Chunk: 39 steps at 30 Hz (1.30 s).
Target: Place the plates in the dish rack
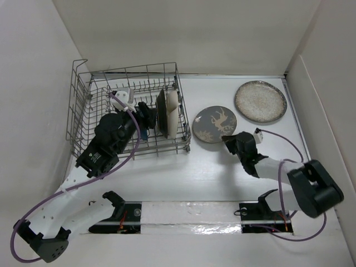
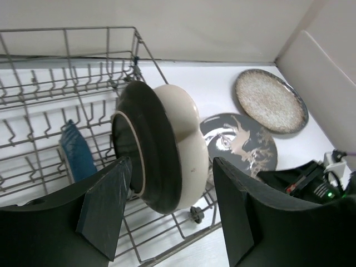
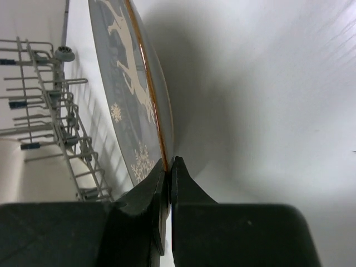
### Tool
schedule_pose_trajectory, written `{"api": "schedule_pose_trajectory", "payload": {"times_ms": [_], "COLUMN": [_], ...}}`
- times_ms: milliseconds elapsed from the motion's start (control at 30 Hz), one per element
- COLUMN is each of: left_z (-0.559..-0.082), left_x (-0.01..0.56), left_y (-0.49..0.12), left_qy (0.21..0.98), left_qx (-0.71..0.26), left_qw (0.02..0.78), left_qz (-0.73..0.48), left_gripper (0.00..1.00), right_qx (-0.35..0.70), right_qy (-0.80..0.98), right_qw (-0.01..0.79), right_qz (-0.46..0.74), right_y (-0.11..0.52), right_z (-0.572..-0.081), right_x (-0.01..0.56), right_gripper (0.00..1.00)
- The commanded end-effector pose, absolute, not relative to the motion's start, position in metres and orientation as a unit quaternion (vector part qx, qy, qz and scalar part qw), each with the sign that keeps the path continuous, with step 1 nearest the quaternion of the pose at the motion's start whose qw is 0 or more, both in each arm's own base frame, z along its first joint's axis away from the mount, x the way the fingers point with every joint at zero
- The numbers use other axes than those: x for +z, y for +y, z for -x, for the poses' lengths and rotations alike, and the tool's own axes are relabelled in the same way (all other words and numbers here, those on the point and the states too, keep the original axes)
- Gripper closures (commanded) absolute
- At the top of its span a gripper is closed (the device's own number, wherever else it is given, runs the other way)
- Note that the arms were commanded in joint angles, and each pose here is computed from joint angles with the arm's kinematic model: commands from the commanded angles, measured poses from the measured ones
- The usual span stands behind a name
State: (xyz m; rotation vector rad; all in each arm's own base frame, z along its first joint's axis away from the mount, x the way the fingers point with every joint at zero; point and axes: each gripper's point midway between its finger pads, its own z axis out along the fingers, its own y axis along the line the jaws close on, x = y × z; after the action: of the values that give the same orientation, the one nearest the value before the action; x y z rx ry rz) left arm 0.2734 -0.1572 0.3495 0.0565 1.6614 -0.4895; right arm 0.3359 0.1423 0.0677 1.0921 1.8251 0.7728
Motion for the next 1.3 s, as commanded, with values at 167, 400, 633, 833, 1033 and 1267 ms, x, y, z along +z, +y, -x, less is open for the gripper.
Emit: {"api": "schedule_pose_trajectory", "payload": {"times_ms": [167, 400, 633, 833, 1033, 1267], "left_z": [-0.253, -0.249, -0.27, -0.293, -0.32, -0.324], "left_x": [0.382, 0.378, 0.376, 0.373, 0.361, 0.363], "left_y": [-0.219, -0.265, -0.283, -0.293, -0.285, -0.293], "left_qy": [0.697, 0.697, 0.706, 0.717, 0.731, 0.723], "left_qx": [-0.371, -0.45, -0.452, -0.427, -0.366, -0.379], "left_qw": [0.606, 0.539, 0.527, 0.533, 0.565, 0.567], "left_qz": [-0.097, -0.146, -0.143, -0.139, -0.111, -0.111], "left_gripper": [0.42, 0.29, 0.25, 0.24, 0.23, 0.3], "right_qx": [0.346, 0.434, 0.527, 0.6, 0.65, 0.683], "right_qy": [0.605, 0.568, 0.542, 0.532, 0.527, 0.536], "right_qw": [0.62, 0.645, 0.626, 0.578, 0.536, 0.491], "right_qz": [-0.362, -0.271, -0.194, -0.151, -0.112, -0.065], "right_y": [0.089, 0.087, 0.114, 0.139, 0.162, 0.193], "right_z": [-0.334, -0.313, -0.294, -0.285, -0.268, -0.26], "right_x": [0.248, 0.337, 0.391, 0.402, 0.407, 0.405], "right_gripper": [1.0, 1.0, 1.0, 1.0, 1.0, 1.0]}}
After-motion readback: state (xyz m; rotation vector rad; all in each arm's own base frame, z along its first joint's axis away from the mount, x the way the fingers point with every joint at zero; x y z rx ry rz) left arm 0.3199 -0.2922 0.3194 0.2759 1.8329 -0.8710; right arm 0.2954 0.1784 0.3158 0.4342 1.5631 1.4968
